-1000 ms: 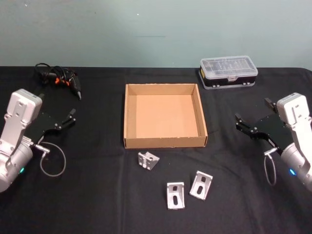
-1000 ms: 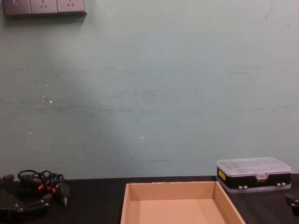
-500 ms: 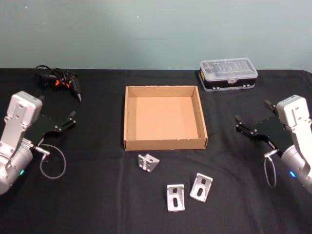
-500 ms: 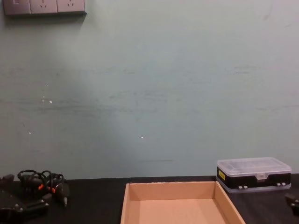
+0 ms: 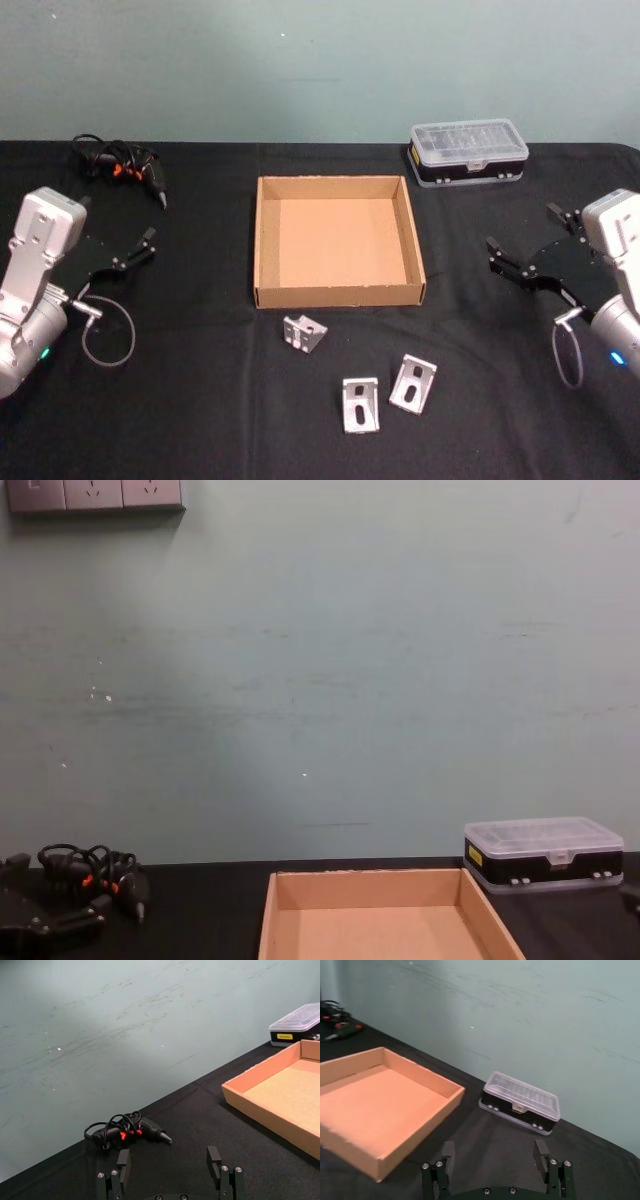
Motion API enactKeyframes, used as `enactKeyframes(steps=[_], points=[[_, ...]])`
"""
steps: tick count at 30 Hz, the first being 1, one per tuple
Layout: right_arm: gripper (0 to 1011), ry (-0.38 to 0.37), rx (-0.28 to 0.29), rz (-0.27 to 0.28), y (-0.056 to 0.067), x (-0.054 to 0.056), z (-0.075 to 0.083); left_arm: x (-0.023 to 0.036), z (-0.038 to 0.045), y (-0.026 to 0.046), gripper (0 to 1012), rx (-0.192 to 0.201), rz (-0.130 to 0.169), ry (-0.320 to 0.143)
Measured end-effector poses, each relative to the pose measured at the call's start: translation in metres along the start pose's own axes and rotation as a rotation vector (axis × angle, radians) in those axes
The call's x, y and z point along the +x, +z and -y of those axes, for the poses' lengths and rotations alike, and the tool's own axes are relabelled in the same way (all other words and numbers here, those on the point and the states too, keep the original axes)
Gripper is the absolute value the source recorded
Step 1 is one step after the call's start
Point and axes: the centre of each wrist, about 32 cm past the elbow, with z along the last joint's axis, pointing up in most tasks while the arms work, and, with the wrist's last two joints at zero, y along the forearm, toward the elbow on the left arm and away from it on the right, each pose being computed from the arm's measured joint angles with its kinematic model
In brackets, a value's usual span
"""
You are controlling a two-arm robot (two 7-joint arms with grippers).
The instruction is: Use one hand to pick up the angle iron from the table and place it into the box.
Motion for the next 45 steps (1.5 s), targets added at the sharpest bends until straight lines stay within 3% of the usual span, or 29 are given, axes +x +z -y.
enactKeyframes(steps=[11,20,25,31,37,45], points=[[1002,0.169,-0.015,0.031,0.035,0.017,0.031,0.0,0.0,0.0,1000,0.0,0.0,0.0],[1002,0.347,-0.042,-0.063,0.055,0.037,0.042,0.0,0.0,0.0,1000,0.0,0.0,0.0],[1002,0.487,-0.1,-0.088,0.064,0.048,0.042,0.0,0.0,0.0,1000,0.0,0.0,0.0],[1002,0.617,-0.164,-0.087,0.069,0.049,0.035,0.0,0.0,0.0,1000,0.0,0.0,0.0],[1002,0.723,-0.213,-0.082,0.067,0.042,0.028,0.0,0.0,0.0,1000,0.0,0.0,0.0],[1002,0.788,-0.261,-0.076,0.063,0.03,0.018,0.0,0.0,0.0,1000,0.0,0.0,0.0]])
